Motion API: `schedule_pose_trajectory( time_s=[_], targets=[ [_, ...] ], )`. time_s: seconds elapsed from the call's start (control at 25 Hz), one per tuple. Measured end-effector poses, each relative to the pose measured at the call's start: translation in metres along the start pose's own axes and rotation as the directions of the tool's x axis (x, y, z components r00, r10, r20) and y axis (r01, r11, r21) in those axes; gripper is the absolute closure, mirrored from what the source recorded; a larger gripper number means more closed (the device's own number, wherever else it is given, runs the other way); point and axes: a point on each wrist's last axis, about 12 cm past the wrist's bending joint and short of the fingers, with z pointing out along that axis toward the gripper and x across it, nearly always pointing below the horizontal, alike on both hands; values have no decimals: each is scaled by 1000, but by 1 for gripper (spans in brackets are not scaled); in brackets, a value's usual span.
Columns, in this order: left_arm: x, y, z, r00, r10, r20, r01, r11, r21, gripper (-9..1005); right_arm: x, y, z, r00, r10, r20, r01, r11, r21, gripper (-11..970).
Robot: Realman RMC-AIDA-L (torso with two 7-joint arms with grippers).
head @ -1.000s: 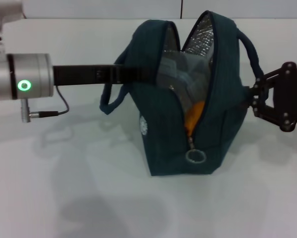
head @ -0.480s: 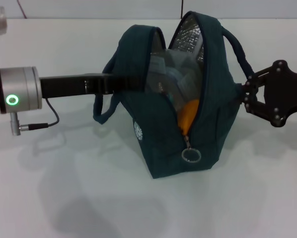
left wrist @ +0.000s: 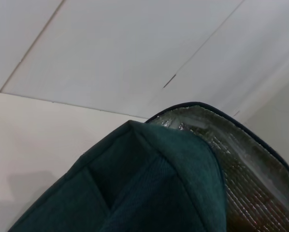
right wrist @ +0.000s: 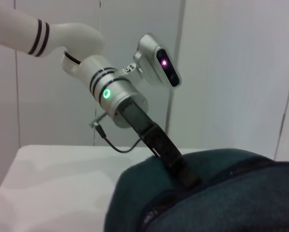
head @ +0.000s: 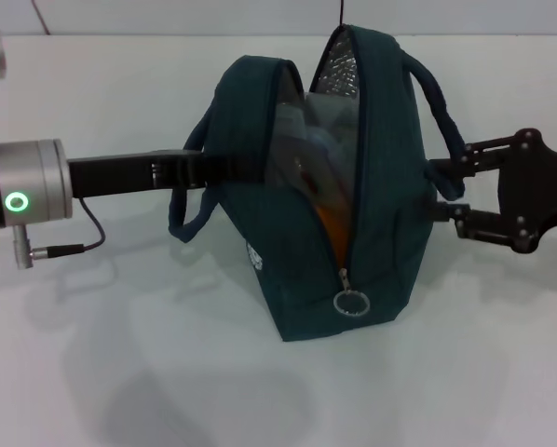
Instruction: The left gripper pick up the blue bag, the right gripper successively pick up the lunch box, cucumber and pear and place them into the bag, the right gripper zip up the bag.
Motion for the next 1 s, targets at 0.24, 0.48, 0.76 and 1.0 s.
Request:
schedule_pose_trajectory(
  time_s=[0.24,0.48,0.76,1.0],
  targets=[
    [5,2,-6,1000,-10,8,10,1000,-13,957,-4,10,-11,997,6,72,-5,1000,-14,505],
    [6,3,-7,1000,-14,9,14,1000,-17,957,-7,27,-34,978,-59,199,59,998,4,301],
    [7,3,-7,1000,-18,10,18,1000,-17,957,-5,39,-47,951,-80,298,72,997,40,273],
    [4,2,-5,1000,-9,8,9,1000,-11,957,21,44,-14,972,61,225,-44,996,-83,268]
  ],
)
